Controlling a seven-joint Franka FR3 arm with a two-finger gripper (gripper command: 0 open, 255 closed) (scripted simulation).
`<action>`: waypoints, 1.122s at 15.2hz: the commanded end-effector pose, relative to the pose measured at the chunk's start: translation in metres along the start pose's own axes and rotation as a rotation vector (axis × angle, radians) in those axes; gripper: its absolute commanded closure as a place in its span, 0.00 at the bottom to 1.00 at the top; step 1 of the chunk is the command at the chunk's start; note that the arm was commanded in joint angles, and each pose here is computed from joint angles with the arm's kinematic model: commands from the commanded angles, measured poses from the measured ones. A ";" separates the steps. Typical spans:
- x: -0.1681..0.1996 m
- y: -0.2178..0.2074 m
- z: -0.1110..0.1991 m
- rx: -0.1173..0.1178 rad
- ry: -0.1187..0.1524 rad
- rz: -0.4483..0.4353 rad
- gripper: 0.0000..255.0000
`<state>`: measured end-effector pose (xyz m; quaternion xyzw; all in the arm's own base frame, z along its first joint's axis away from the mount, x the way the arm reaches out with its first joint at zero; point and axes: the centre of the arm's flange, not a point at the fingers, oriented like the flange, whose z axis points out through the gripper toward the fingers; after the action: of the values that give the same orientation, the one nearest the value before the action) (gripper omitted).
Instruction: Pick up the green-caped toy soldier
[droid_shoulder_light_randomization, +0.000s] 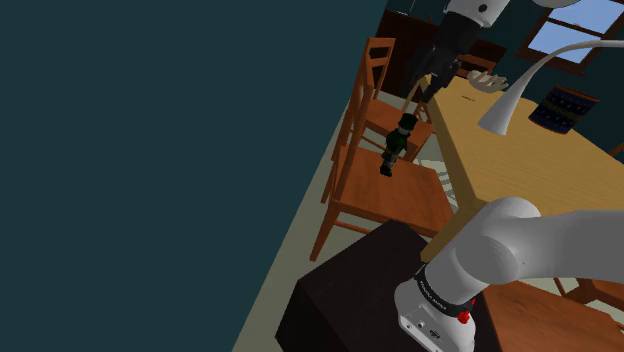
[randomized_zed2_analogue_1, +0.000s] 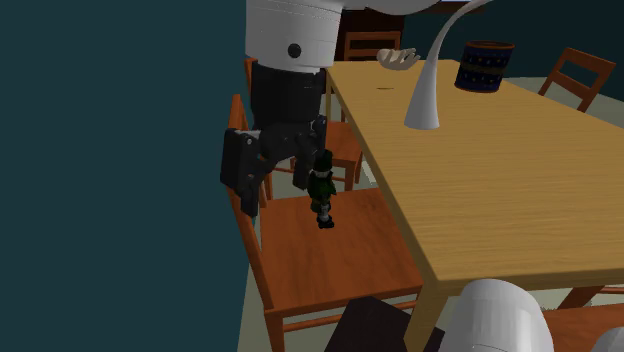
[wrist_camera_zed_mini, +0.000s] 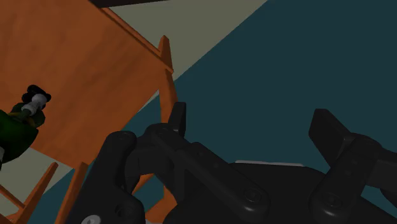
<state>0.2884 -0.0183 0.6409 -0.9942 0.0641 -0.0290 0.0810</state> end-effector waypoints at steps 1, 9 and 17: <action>0.000 0.000 0.000 0.000 0.000 0.000 0.00; 0.032 0.085 0.036 -0.053 0.027 -0.023 0.00; 0.066 0.170 0.066 -0.106 0.054 -0.046 0.00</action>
<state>0.3321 -0.1693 0.5564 -0.9971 0.0465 -0.0522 0.0302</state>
